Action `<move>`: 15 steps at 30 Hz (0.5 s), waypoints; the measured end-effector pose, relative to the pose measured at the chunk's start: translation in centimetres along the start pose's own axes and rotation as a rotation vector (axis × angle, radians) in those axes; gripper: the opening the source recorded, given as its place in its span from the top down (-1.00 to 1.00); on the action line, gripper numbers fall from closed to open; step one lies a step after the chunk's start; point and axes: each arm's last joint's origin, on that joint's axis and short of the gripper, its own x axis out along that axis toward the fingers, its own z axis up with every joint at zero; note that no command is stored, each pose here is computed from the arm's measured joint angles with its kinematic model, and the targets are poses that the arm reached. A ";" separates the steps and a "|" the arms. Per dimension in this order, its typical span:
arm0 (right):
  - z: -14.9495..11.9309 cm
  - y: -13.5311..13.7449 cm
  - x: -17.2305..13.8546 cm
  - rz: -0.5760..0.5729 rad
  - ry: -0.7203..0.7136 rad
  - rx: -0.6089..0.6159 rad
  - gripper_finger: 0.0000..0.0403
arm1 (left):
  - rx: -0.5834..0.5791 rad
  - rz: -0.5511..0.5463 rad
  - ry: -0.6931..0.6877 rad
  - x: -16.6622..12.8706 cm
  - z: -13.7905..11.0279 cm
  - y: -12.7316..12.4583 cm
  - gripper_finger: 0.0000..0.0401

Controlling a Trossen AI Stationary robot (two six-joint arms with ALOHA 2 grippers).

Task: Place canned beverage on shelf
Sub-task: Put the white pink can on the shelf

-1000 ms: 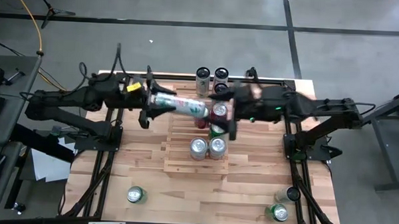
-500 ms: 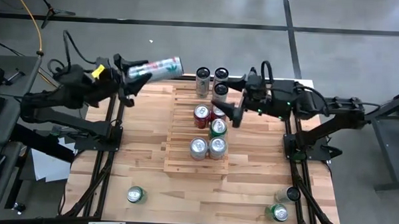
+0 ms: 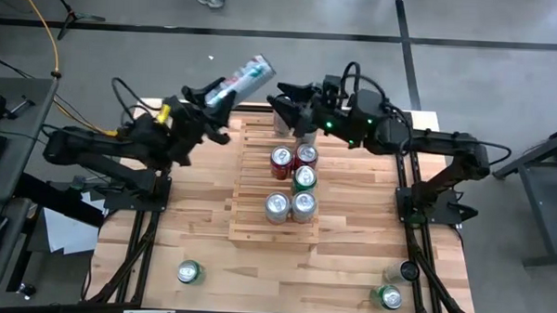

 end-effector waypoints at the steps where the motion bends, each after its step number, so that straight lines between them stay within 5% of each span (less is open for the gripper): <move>1: 0.0 -0.2 0.3 0.016 -0.009 0.030 -0.89 | 0.029 -0.012 0.007 0.3 -0.2 -0.5 -0.14; 15: 0.5 -0.4 1.2 0.122 -0.119 0.124 -0.89 | 0.365 -0.095 0.082 1.3 -1.1 -5.3 -0.14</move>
